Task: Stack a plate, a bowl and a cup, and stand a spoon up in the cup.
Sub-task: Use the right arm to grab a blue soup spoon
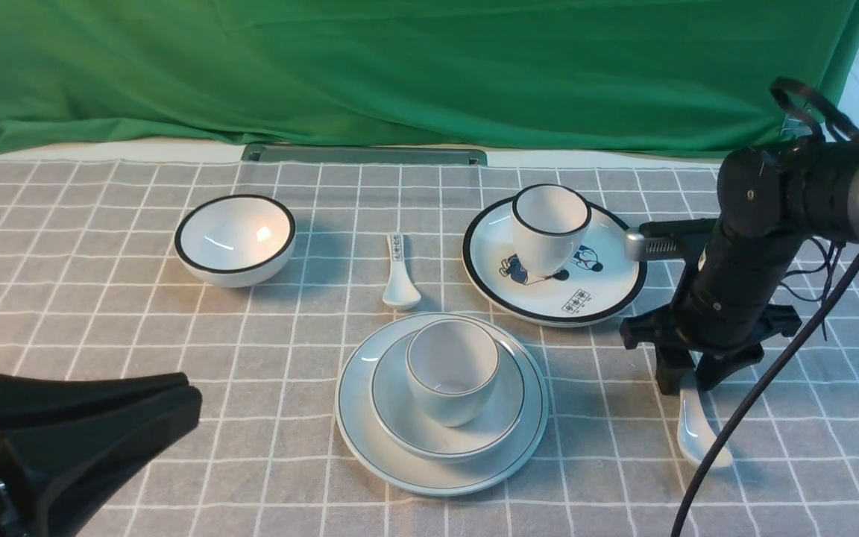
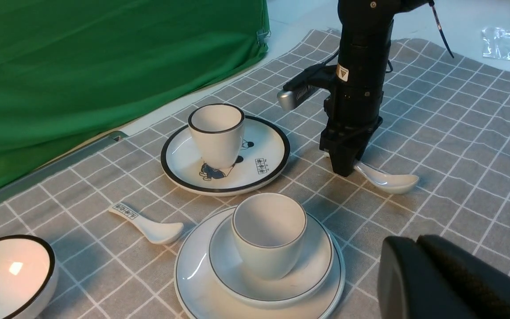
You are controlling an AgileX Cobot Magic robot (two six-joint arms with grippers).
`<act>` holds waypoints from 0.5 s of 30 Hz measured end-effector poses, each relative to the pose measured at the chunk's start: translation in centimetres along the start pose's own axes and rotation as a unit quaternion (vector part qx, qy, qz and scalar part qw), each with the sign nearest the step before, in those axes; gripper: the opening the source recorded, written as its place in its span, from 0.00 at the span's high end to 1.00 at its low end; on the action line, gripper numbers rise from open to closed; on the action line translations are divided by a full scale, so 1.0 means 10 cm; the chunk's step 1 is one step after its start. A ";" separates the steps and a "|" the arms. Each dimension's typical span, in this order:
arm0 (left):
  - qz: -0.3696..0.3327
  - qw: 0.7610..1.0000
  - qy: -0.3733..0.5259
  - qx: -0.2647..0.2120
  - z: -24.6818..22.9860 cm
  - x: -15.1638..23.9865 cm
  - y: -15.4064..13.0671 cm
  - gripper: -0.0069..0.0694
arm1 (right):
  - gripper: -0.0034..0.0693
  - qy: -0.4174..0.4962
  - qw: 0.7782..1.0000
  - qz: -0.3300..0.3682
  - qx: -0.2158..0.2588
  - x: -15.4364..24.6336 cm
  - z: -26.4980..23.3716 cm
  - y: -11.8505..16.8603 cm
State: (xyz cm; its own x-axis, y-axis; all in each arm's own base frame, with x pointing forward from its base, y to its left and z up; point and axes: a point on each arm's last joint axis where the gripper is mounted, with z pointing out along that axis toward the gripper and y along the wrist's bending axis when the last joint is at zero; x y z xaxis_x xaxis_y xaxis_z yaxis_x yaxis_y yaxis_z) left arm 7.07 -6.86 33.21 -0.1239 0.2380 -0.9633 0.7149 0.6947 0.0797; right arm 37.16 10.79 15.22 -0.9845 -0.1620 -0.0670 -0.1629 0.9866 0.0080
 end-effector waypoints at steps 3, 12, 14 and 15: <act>0.000 1.000 0.001 0.000 0.00 0.00 0.00 0.90 | 0.47 0.003 1.000 0.002 -0.002 -0.01 0.01 0.00; 0.000 1.000 0.012 0.003 0.00 0.02 -0.01 0.90 | 0.73 0.016 0.999 -0.034 -0.002 -0.01 0.04 0.01; 0.000 1.000 0.017 0.004 0.00 0.03 -0.01 0.90 | 0.72 0.012 0.999 -0.037 -0.003 -0.01 0.00 0.01; 0.000 1.000 0.021 0.006 0.00 0.04 -0.01 0.90 | 0.72 0.009 0.999 -0.039 -0.003 0.01 -0.01 0.01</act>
State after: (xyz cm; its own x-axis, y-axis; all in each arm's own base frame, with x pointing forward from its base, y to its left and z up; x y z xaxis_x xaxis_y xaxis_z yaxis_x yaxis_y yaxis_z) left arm 6.94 -6.83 32.84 -0.1525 0.2664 -0.9517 0.7224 0.6872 0.0766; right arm 37.04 10.87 15.34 -0.9698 -0.2386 -0.0505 -0.2393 0.9709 0.0100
